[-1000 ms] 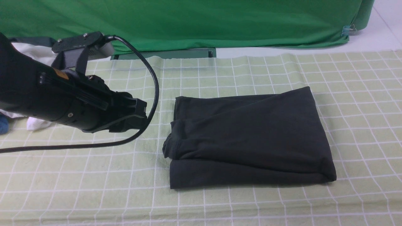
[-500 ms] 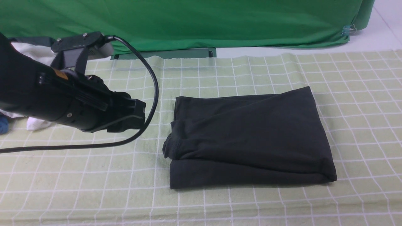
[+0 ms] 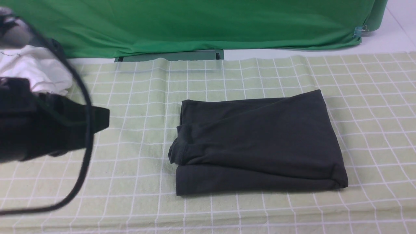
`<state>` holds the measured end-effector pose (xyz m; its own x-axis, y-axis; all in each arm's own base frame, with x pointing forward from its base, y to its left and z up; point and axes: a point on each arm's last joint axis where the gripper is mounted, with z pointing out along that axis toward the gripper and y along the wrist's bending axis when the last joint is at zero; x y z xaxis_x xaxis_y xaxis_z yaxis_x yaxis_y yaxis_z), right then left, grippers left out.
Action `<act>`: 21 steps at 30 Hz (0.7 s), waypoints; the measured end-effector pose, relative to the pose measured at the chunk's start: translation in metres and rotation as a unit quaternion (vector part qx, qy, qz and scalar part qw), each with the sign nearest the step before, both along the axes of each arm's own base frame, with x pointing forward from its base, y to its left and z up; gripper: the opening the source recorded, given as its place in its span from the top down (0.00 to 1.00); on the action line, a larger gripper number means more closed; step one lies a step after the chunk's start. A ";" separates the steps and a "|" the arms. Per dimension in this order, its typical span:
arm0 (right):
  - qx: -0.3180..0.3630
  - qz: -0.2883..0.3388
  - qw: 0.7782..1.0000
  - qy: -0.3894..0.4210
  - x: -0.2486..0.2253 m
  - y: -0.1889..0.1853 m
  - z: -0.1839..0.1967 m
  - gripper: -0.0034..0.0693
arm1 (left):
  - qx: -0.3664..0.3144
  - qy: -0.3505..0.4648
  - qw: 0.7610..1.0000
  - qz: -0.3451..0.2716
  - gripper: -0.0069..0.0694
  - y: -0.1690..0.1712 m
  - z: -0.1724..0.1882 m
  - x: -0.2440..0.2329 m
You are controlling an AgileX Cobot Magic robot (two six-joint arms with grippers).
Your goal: Fold a long-sleeved shirt over a green coffee tablecloth.
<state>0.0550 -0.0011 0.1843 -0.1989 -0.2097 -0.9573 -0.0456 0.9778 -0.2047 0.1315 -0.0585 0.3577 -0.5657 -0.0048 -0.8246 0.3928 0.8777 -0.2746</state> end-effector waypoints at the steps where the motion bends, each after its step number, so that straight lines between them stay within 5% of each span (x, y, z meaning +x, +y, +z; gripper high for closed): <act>1: 0.000 0.000 1.000 0.000 0.000 0.000 0.000 0.71 | -0.012 -0.028 0.999 0.009 0.90 0.003 -0.003 -0.009; 8: 0.001 0.000 1.000 0.000 0.000 0.000 0.000 0.69 | -0.037 -0.159 0.984 0.066 0.89 0.021 -0.032 -0.042; 21: 0.001 0.000 1.000 0.000 0.000 0.000 0.000 0.65 | 0.104 -0.192 0.974 0.063 0.89 0.032 -0.059 -0.049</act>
